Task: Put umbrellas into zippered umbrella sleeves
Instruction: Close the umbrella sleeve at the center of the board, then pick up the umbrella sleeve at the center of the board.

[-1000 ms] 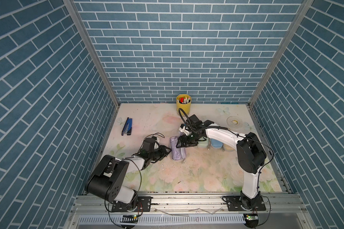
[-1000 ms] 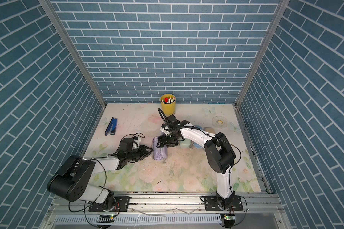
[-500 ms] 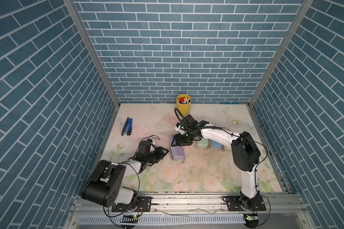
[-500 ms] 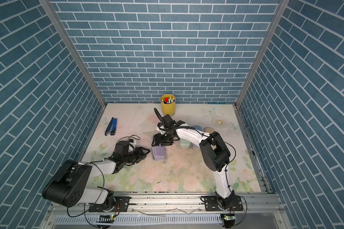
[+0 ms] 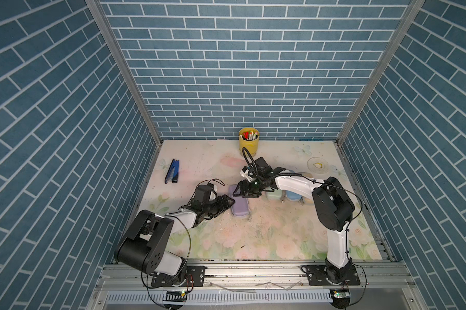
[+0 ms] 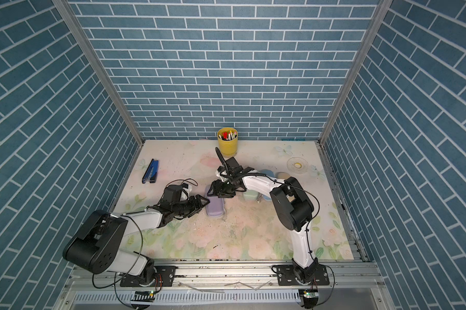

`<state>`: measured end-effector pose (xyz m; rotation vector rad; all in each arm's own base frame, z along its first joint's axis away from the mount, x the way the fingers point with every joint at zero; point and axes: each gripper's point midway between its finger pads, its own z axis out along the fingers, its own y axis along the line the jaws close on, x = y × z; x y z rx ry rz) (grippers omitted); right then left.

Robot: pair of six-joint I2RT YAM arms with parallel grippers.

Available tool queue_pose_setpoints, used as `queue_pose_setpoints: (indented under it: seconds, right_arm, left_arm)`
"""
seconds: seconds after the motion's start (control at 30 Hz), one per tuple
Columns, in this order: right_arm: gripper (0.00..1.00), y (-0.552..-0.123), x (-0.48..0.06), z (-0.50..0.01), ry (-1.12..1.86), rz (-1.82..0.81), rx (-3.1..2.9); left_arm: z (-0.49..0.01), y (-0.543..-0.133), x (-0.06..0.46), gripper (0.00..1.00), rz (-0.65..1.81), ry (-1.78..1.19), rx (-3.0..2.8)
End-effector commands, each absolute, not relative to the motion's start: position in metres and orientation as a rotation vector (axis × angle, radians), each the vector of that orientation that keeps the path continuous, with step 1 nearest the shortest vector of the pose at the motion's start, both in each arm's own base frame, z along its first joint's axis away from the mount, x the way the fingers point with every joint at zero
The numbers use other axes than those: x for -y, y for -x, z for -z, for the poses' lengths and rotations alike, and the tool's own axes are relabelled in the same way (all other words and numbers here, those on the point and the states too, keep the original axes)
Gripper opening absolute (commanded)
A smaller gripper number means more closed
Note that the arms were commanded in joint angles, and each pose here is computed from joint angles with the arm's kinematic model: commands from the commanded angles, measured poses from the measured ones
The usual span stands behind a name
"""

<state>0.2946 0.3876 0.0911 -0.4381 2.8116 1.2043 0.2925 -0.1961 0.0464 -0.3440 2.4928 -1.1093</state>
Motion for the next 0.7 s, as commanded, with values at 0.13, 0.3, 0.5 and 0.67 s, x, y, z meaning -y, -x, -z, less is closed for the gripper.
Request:
queue_pose_setpoints:
  seconds: [0.13, 0.3, 0.5, 0.67]
  right_arm:
    - [0.76, -0.306, -0.340, -0.077, 0.439, -1.129, -2.900]
    - [0.76, -0.311, -0.354, -0.064, 0.436, -1.219, -2.899]
    - [0.74, -0.311, -0.367, -0.048, 0.403, -1.306, -2.908]
    - [0.69, -0.299, -0.387, -0.035, 0.407, -1.393, -2.927]
  left_arm:
    - [-0.029, -0.291, 0.196, 0.65, 1.045, 0.279, -2.574]
    - [-0.011, -0.286, 0.188, 0.54, 1.019, 0.316, -2.630]
    - [0.004, -0.280, 0.182, 0.50, 0.983, 0.349, -2.684]
    - [0.014, -0.278, 0.184, 0.47, 0.989, 0.352, -2.710]
